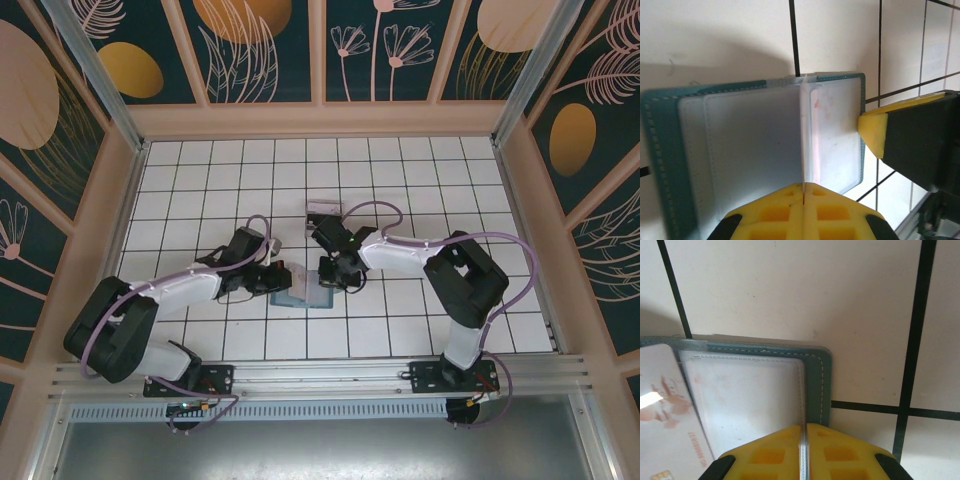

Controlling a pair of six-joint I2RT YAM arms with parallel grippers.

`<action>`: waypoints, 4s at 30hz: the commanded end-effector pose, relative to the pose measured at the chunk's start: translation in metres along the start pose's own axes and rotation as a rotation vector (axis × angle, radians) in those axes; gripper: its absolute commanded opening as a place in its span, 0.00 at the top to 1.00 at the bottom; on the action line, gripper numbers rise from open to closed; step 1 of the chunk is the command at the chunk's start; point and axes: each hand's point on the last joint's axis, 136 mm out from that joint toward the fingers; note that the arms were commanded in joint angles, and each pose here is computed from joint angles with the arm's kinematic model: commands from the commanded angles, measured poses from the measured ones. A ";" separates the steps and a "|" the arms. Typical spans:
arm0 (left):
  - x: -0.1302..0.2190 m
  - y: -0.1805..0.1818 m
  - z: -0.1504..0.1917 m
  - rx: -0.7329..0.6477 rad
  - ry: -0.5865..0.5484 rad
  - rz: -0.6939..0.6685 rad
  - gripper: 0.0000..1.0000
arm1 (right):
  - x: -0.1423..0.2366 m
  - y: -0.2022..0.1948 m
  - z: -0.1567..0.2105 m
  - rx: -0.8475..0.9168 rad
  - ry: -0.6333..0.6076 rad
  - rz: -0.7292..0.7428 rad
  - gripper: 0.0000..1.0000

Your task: Take the credit cards out of the card holder

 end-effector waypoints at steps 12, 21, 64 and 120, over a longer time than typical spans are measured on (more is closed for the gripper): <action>0.037 -0.033 -0.029 -0.298 -0.074 -0.088 0.93 | 0.022 -0.013 -0.002 -0.006 -0.032 0.047 0.73; 0.048 -0.075 -0.076 -0.567 -0.161 -0.151 0.97 | 0.070 -0.016 -0.021 -0.089 -0.179 -0.103 0.68; 0.008 -0.144 -0.138 -1.636 0.262 -0.308 0.98 | 0.107 -0.085 -0.028 -0.209 -0.281 -0.044 0.68; -0.028 -0.148 -0.170 -1.733 0.252 -0.408 0.99 | 0.103 -0.101 -0.024 -0.246 -0.273 -0.031 0.69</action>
Point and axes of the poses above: each hand's point on the last joint's axis, 136 mm out from that joint toward the fingers, its own x axis back along the fingers, its own y axis along the line the jaws close on, z = x × y, and after that the axes turned 15 degrees about x, right-handed
